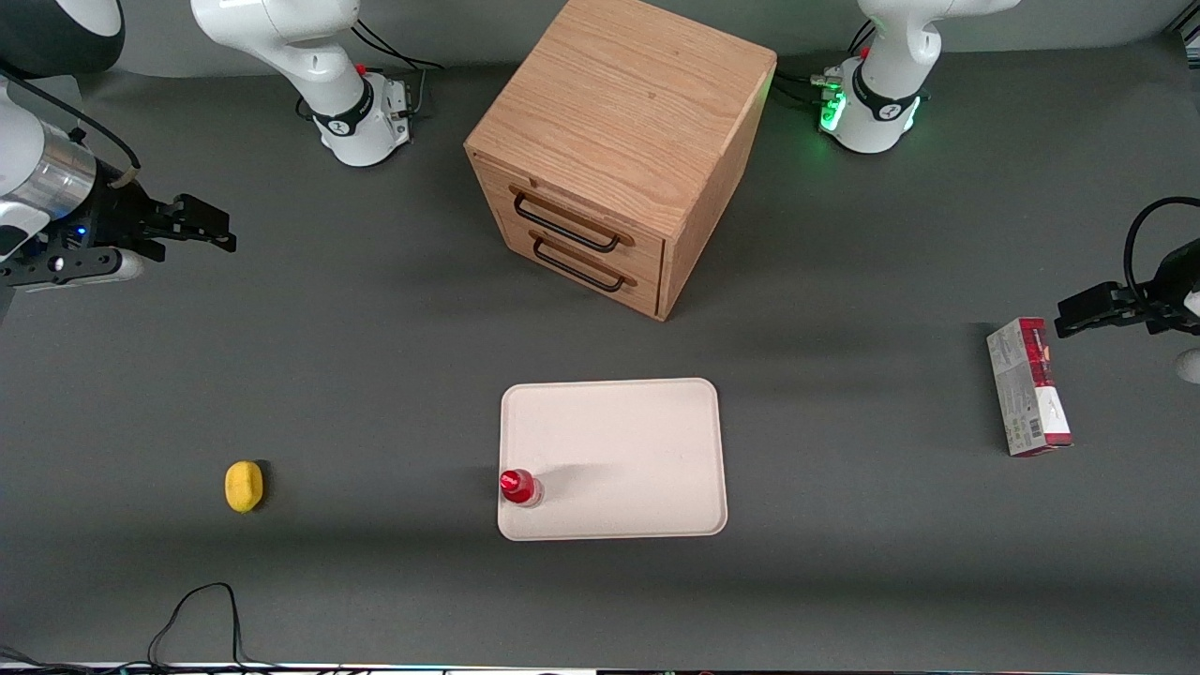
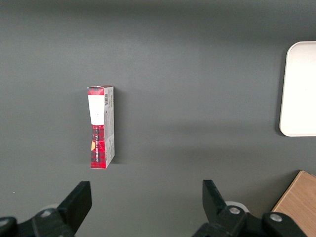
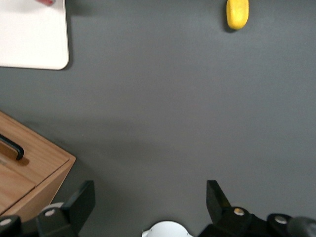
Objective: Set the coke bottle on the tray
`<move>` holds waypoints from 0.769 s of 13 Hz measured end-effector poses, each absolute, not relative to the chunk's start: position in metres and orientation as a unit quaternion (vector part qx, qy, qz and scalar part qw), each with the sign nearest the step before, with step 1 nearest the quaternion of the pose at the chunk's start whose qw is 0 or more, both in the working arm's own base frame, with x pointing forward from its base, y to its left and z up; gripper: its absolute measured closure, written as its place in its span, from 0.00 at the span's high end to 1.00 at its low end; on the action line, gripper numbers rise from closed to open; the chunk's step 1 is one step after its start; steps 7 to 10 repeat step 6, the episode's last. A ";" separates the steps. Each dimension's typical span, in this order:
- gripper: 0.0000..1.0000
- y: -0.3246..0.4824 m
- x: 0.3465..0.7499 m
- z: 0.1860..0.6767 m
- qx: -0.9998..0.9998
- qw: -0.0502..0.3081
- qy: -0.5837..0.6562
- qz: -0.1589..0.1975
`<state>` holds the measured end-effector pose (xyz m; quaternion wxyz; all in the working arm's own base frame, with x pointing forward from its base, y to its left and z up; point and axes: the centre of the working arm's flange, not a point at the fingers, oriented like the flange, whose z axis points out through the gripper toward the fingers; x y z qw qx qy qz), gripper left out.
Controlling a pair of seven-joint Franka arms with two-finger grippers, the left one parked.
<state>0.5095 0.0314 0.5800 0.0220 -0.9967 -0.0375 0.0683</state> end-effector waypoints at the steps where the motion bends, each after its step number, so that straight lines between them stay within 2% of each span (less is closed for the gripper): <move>1: 1.00 0.035 0.509 0.582 -0.996 0.021 -0.041 0.072; 10: 1.00 0.052 0.514 0.593 -0.996 0.021 -0.059 0.068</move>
